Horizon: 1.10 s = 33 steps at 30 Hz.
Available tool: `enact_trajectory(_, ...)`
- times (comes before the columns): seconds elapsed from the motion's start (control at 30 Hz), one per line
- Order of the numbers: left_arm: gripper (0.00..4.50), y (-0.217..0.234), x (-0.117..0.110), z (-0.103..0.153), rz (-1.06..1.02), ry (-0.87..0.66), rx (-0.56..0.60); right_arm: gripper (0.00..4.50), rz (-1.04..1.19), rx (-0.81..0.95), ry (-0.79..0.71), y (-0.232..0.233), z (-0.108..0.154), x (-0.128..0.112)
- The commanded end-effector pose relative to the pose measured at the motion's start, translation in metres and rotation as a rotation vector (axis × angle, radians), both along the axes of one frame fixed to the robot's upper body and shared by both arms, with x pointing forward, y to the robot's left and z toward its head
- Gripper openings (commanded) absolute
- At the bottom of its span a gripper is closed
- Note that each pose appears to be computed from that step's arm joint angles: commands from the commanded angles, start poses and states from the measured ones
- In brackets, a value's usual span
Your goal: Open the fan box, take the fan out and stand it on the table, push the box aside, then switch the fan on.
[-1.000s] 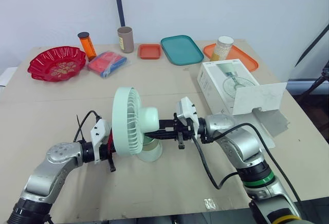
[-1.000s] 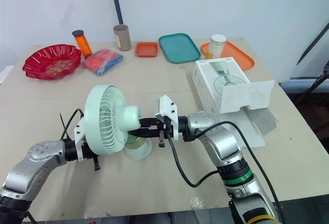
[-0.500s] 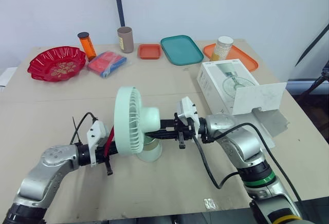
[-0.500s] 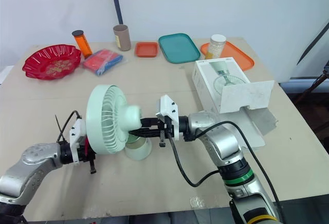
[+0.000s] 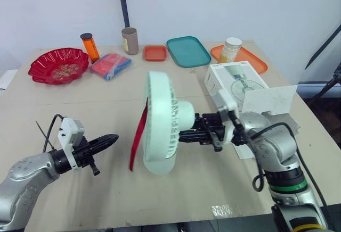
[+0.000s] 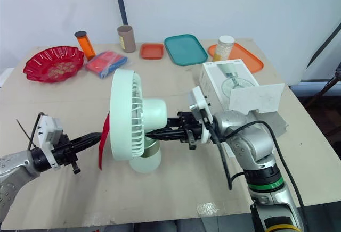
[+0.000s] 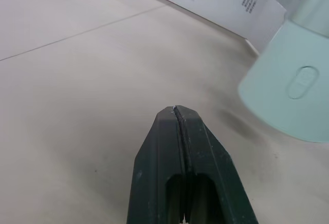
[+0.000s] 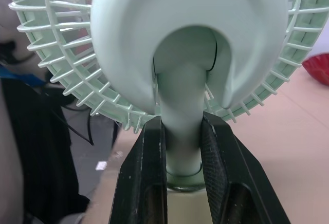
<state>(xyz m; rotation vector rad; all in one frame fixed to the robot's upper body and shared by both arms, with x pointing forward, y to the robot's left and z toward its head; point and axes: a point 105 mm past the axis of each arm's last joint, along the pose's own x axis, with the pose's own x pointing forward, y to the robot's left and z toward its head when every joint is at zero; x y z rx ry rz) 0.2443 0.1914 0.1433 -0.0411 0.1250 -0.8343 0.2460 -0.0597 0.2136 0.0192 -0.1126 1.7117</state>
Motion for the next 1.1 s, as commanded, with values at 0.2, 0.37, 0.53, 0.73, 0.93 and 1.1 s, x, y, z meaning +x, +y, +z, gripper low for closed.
enact_trajectory(0.2, 0.27, -0.001, -0.014, 0.012, 0.105, -0.067, -0.018, 0.32, -0.072, -0.018, -0.092, 0.003, 0.004, 0.017)
enact_trajectory(0.37, 1.8, 0.006, -0.015, 0.017, 0.174, -0.113, -0.056, 0.32, -0.156, -0.041, -0.13, 0.01, -0.002, 0.041)
enact_trajectory(0.53, 3.52, 0.017, -0.021, 0.012, 0.255, -0.103, -0.11, 0.32, -0.207, -0.029, -0.164, 0.018, 0.003, 0.058)
enact_trajectory(0.73, 4.44, 0.021, -0.024, -0.002, 0.305, -0.066, -0.049, 0.32, -0.272, -0.051, -0.159, 0.026, -0.001, 0.079)
enact_trajectory(0.93, 4.44, 0.021, -0.025, -0.008, 0.311, -0.067, -0.028, 0.32, -0.26, -0.042, -0.142, 0.042, -0.007, 0.08)
enact_trajectory(1.1, 4.44, 0.02, -0.024, -0.012, 0.305, -0.07, -0.023, 0.32, -0.257, -0.052, -0.143, 0.053, -0.01, 0.08)
